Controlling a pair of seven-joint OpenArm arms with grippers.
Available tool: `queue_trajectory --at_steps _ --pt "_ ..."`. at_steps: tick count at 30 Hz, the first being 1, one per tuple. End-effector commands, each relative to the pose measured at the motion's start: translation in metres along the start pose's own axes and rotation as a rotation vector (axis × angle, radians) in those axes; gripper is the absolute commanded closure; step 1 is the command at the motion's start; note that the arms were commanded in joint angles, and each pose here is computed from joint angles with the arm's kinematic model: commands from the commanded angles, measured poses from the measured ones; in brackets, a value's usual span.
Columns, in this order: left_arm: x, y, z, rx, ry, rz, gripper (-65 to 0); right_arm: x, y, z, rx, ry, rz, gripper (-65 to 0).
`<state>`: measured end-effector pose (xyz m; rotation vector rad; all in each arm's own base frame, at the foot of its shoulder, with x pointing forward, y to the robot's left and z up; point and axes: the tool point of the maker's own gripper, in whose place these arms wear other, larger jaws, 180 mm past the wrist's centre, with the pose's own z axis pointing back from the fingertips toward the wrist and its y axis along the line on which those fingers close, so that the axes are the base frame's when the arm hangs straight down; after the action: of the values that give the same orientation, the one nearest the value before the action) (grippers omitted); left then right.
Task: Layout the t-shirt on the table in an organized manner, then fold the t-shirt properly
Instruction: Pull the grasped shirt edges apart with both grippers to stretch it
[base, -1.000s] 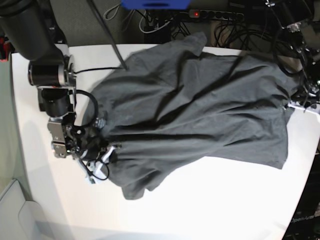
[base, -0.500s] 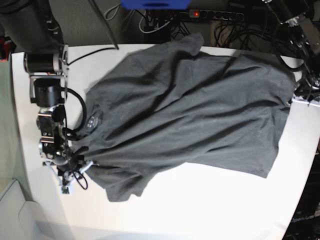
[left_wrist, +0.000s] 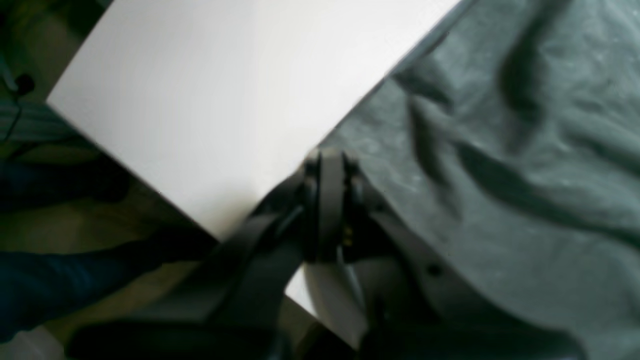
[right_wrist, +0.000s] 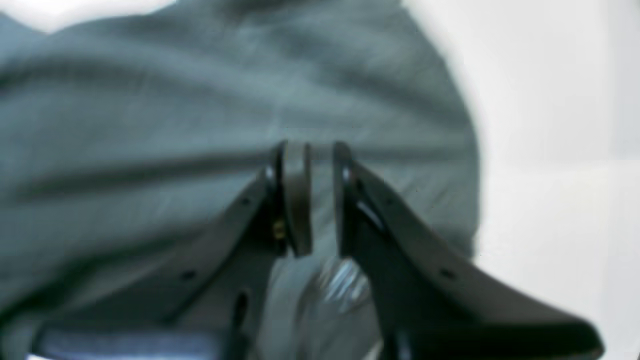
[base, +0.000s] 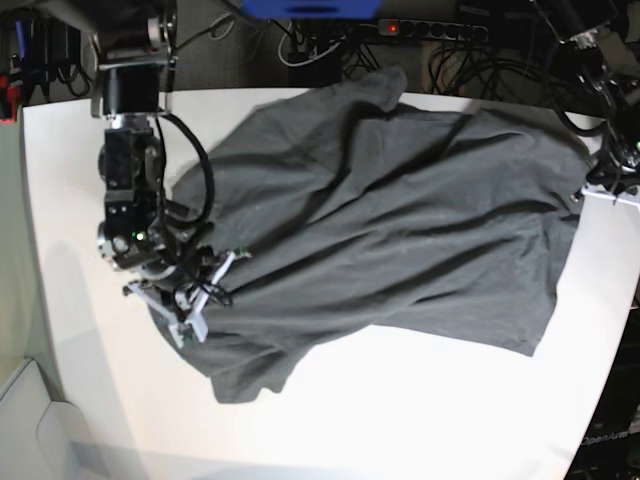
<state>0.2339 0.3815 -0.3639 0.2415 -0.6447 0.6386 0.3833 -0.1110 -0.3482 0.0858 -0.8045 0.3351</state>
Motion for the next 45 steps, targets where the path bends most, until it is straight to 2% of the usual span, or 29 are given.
queue_trajectory --at_steps 1,6,11,14,18,20,26,29,32,35,38,40,45 --pt "0.019 0.001 0.004 0.002 -0.051 -0.005 -0.3 0.014 0.008 0.009 0.020 -0.052 0.021 -6.9" --pt "0.027 -0.001 0.006 -0.008 -0.070 -0.002 -0.4 -0.017 0.044 0.024 0.079 0.004 0.024 -6.9" --pt "0.027 0.004 0.007 0.008 -0.058 -0.016 -0.5 -0.058 0.052 0.018 0.104 0.095 -0.001 -6.9" --pt "0.030 0.008 0.009 0.013 -0.042 -0.027 -0.5 -0.087 0.044 0.004 0.106 0.169 -0.012 -6.9" --pt "0.030 0.009 0.009 0.015 -0.040 -0.030 -1.6 -0.105 0.015 -0.018 0.074 0.206 -0.052 -6.9" --pt "0.033 0.010 0.010 0.018 -0.044 -0.037 -6.5 -0.109 -0.009 -0.028 0.024 0.220 -0.114 -6.9" --pt "0.015 -0.019 0.005 -0.032 0.000 -0.140 -33.0 -0.091 -0.083 -0.049 -0.103 0.186 -0.187 -6.9" --pt "0.001 -0.035 0.003 -0.060 0.029 -0.195 -43.7 -0.073 -0.121 -0.046 -0.196 0.146 -0.219 -6.9" --pt "0.000 -0.046 0.006 -0.083 0.021 -0.217 -51.2 -0.049 -0.137 -0.034 -0.227 0.097 -0.187 -6.9" --pt "-0.005 -0.050 0.012 -0.097 0.015 -0.219 -55.9 -0.019 -0.134 -0.013 -0.244 0.027 -0.137 -6.9" --pt "-0.009 -0.060 0.025 -0.127 -0.010 -0.220 -58.9 -0.001 -0.116 0.013 -0.240 -0.034 -0.069 -6.9" --pt "-0.014 -0.070 0.033 -0.167 -0.013 -0.205 -59.1 0.010 -0.088 0.024 -0.198 -0.078 -0.034 -6.9" --pt "-0.036 -0.074 0.037 -0.207 0.052 -0.189 -59.1 0.017 -0.057 0.053 -0.175 -0.113 -0.001 -6.9"
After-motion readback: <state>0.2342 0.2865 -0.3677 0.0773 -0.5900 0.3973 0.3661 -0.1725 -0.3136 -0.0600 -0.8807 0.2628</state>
